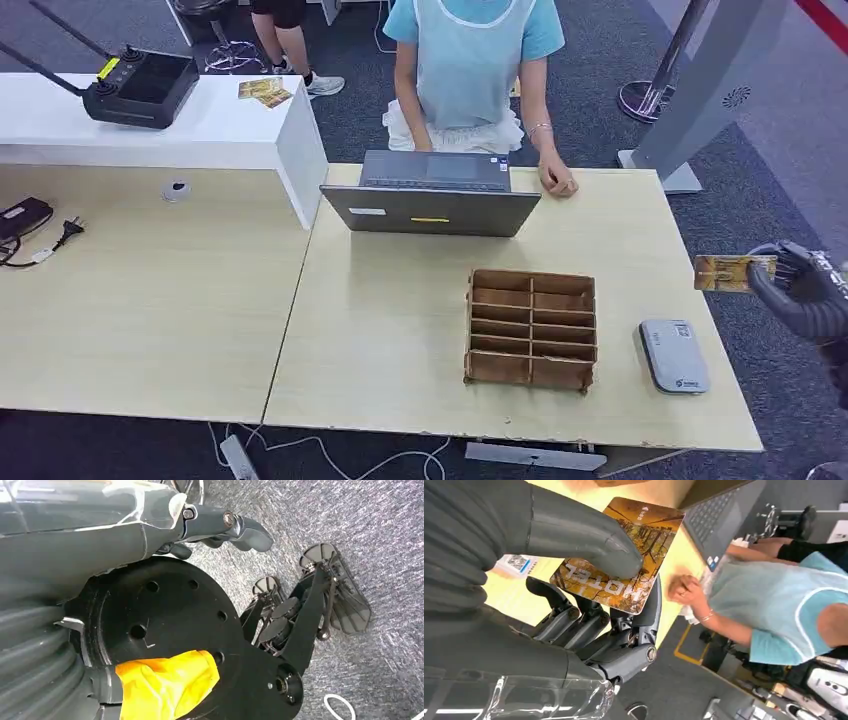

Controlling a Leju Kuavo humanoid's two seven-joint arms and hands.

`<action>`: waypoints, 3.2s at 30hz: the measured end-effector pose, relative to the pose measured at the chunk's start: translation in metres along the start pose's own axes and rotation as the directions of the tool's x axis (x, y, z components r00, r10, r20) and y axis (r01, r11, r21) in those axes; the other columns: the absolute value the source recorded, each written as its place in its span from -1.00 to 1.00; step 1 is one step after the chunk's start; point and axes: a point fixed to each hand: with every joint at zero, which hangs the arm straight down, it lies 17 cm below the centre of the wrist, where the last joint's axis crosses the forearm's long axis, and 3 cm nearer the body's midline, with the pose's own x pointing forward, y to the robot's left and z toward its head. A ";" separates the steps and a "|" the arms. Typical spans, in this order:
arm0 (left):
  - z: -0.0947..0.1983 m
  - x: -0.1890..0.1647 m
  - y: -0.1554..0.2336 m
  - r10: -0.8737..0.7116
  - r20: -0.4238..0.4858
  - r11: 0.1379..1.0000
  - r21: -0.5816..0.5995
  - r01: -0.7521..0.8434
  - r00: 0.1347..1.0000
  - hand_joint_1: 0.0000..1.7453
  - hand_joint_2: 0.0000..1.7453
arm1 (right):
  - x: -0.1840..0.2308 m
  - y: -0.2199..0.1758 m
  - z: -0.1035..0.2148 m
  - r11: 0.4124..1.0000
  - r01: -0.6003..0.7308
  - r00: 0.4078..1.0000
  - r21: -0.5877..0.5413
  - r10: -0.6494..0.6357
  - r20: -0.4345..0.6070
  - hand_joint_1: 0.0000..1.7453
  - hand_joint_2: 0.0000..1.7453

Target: Pass the card to the sensor for recognition and then transmit it.

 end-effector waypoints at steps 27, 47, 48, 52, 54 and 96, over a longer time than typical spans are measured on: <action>0.000 0.000 0.000 -0.013 0.000 1.000 0.003 0.013 1.000 -1.00 1.00 | -0.054 -0.002 0.002 0.995 -0.014 0.990 -0.094 0.000 -0.144 1.00 1.00; 0.000 -0.001 0.000 -0.016 -0.006 1.000 0.003 0.016 1.000 -1.00 1.00 | -0.095 0.023 0.005 0.991 0.060 0.971 -0.121 -0.086 -0.224 1.00 1.00; 0.000 -0.001 0.000 -0.015 -0.006 1.000 0.003 0.015 1.000 -1.00 1.00 | -0.097 0.024 0.005 0.991 0.056 0.970 -0.119 -0.083 -0.229 1.00 1.00; 0.000 -0.001 0.000 -0.015 -0.006 1.000 0.003 0.015 1.000 -1.00 1.00 | -0.100 0.025 0.007 0.992 0.054 0.968 -0.116 -0.080 -0.238 1.00 1.00; 0.000 -0.001 0.000 -0.015 -0.006 1.000 0.003 0.015 1.000 -1.00 1.00 | -0.101 0.026 0.007 0.992 0.055 0.967 -0.110 -0.080 -0.240 1.00 1.00; 0.000 0.000 0.000 -0.025 -0.005 1.000 -0.001 0.025 1.000 -1.00 1.00 | -0.143 0.044 0.056 1.000 -0.003 0.935 0.007 0.006 -0.354 1.00 1.00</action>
